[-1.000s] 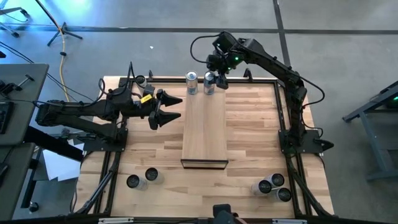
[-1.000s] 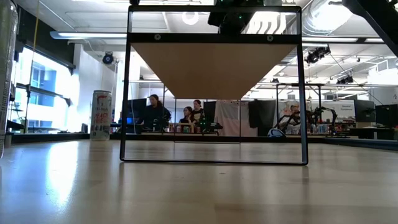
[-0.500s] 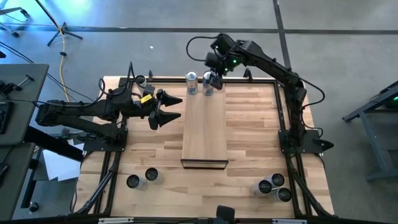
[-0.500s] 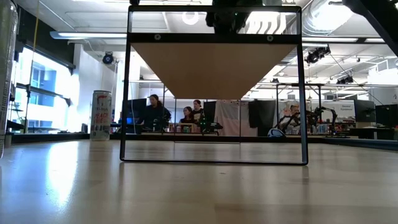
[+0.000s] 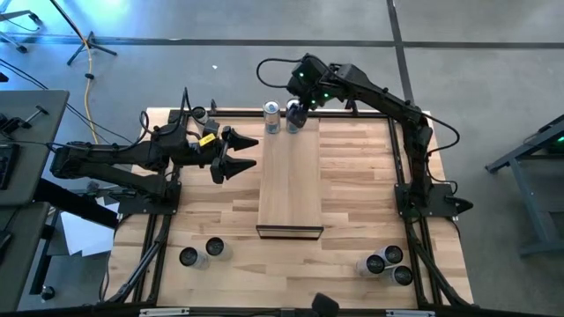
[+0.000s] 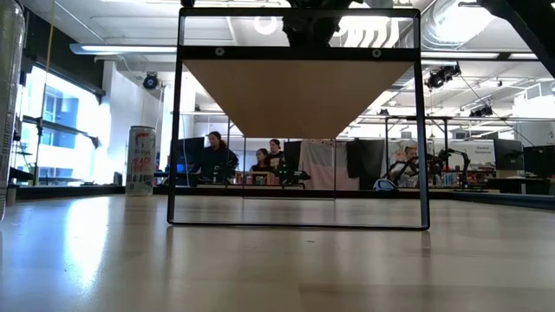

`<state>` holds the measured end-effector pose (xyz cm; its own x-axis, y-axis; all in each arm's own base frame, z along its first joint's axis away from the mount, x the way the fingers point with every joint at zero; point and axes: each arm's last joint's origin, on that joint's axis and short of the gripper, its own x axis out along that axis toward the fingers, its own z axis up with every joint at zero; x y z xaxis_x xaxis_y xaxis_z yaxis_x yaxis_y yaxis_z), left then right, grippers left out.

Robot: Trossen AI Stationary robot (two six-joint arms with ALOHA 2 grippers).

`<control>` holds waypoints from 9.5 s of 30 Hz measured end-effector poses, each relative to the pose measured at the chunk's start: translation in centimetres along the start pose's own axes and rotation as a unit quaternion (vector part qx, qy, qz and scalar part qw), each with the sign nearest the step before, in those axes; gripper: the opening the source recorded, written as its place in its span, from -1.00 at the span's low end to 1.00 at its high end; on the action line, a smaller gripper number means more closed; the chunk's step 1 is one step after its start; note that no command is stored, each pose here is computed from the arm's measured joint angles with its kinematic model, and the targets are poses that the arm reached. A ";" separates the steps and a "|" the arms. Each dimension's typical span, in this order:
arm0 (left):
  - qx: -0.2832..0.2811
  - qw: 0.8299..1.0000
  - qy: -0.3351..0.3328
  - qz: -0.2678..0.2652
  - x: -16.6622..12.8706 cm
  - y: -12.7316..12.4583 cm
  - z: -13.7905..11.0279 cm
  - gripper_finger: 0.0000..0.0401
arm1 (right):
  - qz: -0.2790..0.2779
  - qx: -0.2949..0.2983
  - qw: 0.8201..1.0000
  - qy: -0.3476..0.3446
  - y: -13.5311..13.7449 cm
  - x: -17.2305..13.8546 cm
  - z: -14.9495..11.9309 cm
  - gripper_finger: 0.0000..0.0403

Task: Place canned beverage on shelf
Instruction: Put the blue soda can on the shelf aligned with the other blue soda can, then put the top white pink soda can on the shelf

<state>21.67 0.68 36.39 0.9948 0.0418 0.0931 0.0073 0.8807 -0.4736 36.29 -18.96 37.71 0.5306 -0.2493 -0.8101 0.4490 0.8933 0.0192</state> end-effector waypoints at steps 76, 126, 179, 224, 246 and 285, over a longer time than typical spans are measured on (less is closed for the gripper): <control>0.000 1.000 0.000 0.000 0.0 0.0 0.0 0.99 | -0.071 0.097 0.993 -0.021 2.7 0.1 0.1 0.20; 0.000 1.000 0.000 0.000 0.0 0.0 0.0 0.99 | -0.064 0.070 0.995 -0.024 2.7 -1.1 0.2 0.73; 0.000 1.000 -0.001 0.000 0.0 0.0 0.0 0.99 | 0.118 -0.187 0.972 -0.083 12.3 -16.3 -4.7 0.96; 0.185 0.980 0.066 0.033 -0.7 -0.1 -1.3 0.99 | 0.184 -0.113 0.923 -0.320 12.2 -9.9 -15.3 0.96; 0.184 0.981 0.045 0.031 -1.7 -0.4 -0.5 0.99 | 0.211 -0.021 0.898 -0.386 12.3 -10.9 -14.0 0.96; -0.018 0.852 0.122 0.508 -0.7 7.9 5.6 0.99 | 0.034 0.121 0.943 -0.308 8.3 -8.6 -14.5 0.96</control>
<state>20.42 10.23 37.53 0.4811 0.6708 -0.5645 -0.8719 0.4330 -0.2285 25.04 -3.97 36.33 0.8470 -0.4318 -0.3100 0.5112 0.8215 0.2524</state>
